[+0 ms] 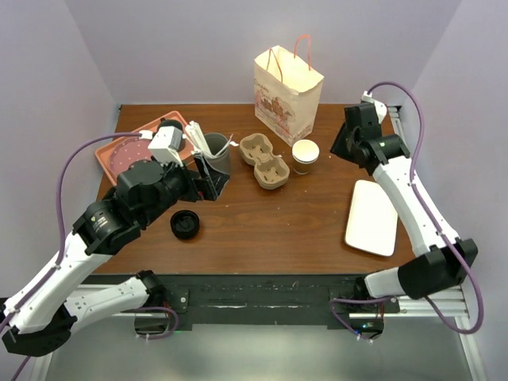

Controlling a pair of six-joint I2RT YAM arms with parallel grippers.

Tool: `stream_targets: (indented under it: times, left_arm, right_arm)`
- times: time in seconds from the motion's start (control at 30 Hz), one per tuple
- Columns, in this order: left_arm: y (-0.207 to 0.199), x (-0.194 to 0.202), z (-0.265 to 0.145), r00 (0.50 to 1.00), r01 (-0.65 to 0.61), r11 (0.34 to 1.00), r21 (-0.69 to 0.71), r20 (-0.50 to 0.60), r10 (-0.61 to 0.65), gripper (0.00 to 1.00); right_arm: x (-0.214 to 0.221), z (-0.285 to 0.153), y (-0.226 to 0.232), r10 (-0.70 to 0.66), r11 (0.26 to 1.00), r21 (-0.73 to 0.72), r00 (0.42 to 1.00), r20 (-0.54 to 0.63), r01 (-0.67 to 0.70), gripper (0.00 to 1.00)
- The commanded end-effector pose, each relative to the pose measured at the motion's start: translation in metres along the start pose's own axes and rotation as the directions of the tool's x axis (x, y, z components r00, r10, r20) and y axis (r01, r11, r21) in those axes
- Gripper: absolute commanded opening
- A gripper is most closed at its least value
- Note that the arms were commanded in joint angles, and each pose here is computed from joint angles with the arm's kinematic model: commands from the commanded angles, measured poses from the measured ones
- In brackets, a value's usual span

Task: Pack the takeout coffee

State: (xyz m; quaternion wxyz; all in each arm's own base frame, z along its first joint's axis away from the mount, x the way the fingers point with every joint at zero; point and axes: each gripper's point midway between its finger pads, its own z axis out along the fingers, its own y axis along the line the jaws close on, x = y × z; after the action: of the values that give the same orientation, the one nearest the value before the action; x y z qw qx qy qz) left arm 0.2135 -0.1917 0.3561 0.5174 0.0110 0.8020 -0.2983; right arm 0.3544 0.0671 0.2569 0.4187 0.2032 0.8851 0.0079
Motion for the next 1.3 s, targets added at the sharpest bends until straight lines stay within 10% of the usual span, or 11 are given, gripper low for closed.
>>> stream_targets:
  times: [0.0,0.57,1.27]
  left_arm:
    - [-0.002,-0.014,-0.010,0.998,0.028,1.000,0.003,0.049,-0.028,0.98]
    - [0.015,-0.017,-0.036,0.994,0.084,0.995,-0.046,0.077,-0.080,0.98]
    - [0.013,-0.018,-0.031,0.993,0.090,0.995,-0.048,0.079,-0.086,0.98]
  right_arm:
    - [-0.021,0.028,0.050,-0.016,0.979,-0.204,1.000,-0.007,0.014,0.38]
    - [-0.012,0.145,0.061,-0.173,0.978,-0.143,0.976,-0.134,0.154,0.30]
    - [0.018,0.168,0.055,-0.225,0.968,-0.160,0.951,-0.214,0.193,0.27]
